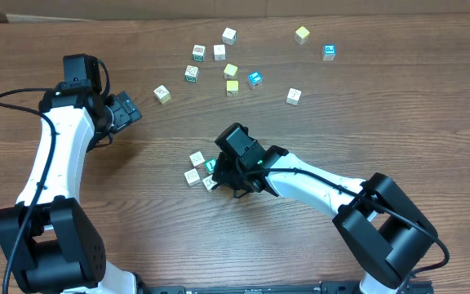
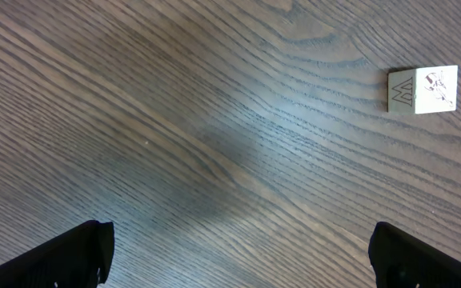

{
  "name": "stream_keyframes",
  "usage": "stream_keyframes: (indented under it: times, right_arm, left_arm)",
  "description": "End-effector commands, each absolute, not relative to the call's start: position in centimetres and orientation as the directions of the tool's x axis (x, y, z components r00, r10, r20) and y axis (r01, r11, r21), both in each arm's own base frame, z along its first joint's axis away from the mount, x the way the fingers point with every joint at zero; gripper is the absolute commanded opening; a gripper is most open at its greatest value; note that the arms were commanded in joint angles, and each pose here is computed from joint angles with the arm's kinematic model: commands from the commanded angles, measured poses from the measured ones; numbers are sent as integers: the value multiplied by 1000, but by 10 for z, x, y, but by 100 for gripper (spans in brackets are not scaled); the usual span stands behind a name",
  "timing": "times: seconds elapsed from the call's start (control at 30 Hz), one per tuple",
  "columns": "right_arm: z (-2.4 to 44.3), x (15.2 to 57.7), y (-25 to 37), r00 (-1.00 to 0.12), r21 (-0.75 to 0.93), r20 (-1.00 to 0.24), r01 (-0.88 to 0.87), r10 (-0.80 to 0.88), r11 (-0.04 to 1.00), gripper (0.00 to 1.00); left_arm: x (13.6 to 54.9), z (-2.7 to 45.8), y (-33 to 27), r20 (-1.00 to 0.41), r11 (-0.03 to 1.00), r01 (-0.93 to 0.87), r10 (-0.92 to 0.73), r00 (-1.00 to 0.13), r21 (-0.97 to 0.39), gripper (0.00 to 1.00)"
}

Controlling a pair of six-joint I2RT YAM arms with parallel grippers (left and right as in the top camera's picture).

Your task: Form a circle

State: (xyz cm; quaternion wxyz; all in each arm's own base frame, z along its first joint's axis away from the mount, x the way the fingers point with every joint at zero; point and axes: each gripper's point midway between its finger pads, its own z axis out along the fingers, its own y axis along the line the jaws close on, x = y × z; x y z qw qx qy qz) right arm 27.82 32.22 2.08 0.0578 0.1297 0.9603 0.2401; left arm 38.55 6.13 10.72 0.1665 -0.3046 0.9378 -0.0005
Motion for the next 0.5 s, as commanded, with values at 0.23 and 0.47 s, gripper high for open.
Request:
stream_keyframes:
  times: [0.23, 0.47]
  right_arm:
    - [20, 270, 328, -968, 481, -36, 199, 247, 854, 4]
    - [19, 270, 328, -967, 480, -37, 204, 252, 853, 4]
  left_arm:
    - [390, 110, 63, -329, 819, -566, -563, -758, -96, 100]
    - [390, 110, 63, -329, 819, -566, -563, -758, -96, 100]
